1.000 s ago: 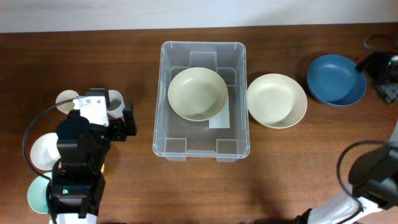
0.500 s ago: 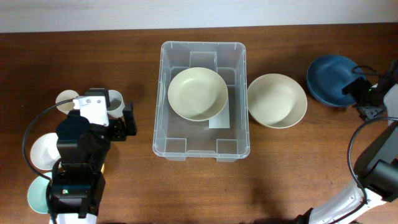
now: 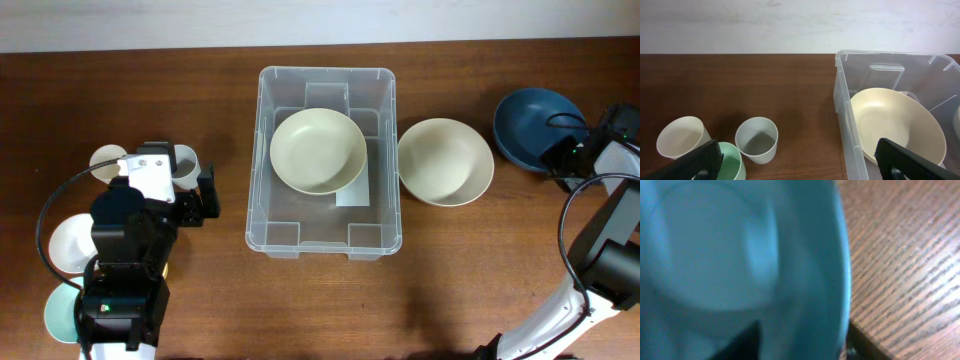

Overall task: Pack container
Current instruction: 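Release the bowl and move the right gripper to the blue bowl, then grasp the rim of the blue bowl with the right gripper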

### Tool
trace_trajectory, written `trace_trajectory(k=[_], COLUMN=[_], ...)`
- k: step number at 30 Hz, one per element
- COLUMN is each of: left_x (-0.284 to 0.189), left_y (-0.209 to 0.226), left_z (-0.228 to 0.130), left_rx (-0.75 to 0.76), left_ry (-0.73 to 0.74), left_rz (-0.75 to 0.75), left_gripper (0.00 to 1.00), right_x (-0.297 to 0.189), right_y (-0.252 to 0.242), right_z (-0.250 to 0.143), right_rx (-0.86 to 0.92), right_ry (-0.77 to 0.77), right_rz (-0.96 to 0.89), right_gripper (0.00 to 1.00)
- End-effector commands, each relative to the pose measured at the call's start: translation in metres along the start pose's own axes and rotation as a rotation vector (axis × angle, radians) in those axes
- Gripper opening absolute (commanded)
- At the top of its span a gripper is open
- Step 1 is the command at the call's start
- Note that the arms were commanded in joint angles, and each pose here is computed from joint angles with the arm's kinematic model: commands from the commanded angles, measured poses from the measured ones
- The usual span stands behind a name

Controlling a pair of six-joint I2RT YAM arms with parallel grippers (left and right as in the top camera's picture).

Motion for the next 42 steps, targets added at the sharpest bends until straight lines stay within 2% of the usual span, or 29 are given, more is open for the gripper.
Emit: trace_trajectory(k=[1,3,6,14,17,21,26,34,38,42], left_x=[-0.003,-0.003,-0.003,-0.003,-0.003,-0.003,-0.002,0.01,0.017,0.017], left_y=[0.0,0.0,0.0,0.0,0.0,0.0,0.0,0.004,0.005,0.005], left_z=[0.008,0.008,0.008,0.008,0.008,0.008,0.007,-0.003,-0.008,-0.008], left_rx=[-0.015,-0.015,-0.015,-0.015,-0.015,-0.015,-0.015,-0.017,-0.018,-0.018], left_ry=[-0.022,-0.022,-0.022,-0.022,-0.022,-0.021,-0.018,0.044,0.075,0.078], left_rz=[0.004,0.004,0.004,0.004,0.004,0.004,0.006,0.029,0.035,0.036], left_gripper=[1.0,1.0,1.0,1.0,1.0,1.0,1.0,1.0,1.0,1.0], right_x=[0.007,0.007,0.007,0.002,-0.014,-0.054,-0.131,-0.219,-0.225,-0.216], right_y=[0.0,0.0,0.0,-0.001,-0.001,0.011,0.052,0.155,0.183,0.162], right_z=[-0.006,-0.005,-0.004,0.0,0.006,0.023,0.034,-0.008,-0.031,-0.024], right_rx=[-0.002,0.0,0.0,0.093,0.147,0.129,-0.047,-0.393,-0.473,-0.383], right_ry=[0.02,0.018,0.012,0.005,-0.02,-0.088,-0.168,-0.251,-0.27,-0.246], right_rz=[-0.001,-0.001,0.001,0.008,0.015,0.056,0.144,0.267,0.22,0.132], right_gripper=[0.27,0.15,0.04,0.04,0.04,0.04,0.04,0.04,0.04,0.04])
Point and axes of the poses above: each gripper's point midway between its finger pads, its own x axis out along the fingers, its own y axis along the line the jaws close on, z = x × y, the point moved 7 cm from there along -x, back along the fingers, and after that the axes turned 10 degrees about -x, right-handed, at the moved point
